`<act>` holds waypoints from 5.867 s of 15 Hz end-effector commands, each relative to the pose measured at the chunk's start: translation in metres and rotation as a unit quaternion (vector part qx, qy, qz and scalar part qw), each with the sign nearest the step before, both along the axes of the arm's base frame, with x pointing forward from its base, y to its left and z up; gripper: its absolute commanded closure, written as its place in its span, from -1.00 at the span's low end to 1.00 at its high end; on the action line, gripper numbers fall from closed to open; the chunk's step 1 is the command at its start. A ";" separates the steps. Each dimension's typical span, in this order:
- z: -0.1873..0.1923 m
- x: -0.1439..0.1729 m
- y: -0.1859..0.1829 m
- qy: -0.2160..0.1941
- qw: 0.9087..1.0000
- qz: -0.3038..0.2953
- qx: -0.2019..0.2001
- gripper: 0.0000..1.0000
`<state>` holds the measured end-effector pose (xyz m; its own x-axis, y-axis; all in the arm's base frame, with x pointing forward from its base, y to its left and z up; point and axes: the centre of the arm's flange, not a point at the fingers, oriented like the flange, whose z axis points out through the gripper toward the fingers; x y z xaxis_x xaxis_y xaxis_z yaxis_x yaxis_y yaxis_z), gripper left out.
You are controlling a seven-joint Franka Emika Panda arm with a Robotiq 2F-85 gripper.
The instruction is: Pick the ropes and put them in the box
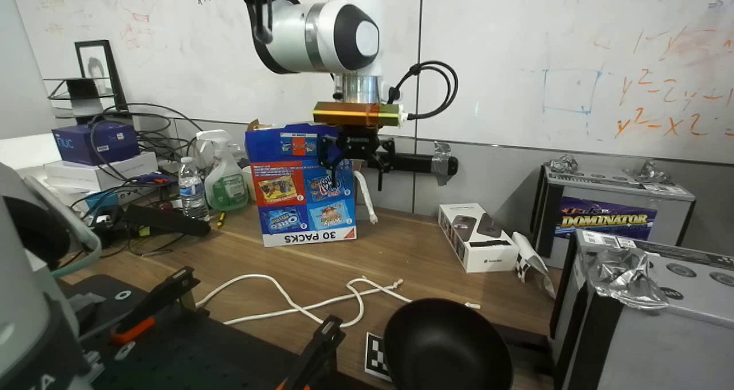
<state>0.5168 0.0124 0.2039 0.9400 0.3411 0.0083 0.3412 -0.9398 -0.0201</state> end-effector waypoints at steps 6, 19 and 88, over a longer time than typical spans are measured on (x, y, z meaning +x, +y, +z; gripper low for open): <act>-0.048 0.027 -0.008 -0.016 0.998 0.054 0.042 -1.00; -0.057 0.041 -0.013 -0.023 0.996 0.071 0.051 -0.17; 0.212 -0.004 0.100 0.001 0.991 -0.093 -0.100 -1.00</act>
<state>0.5688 0.1293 0.4059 0.9736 0.2188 -0.0656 0.2258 -0.9652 0.1320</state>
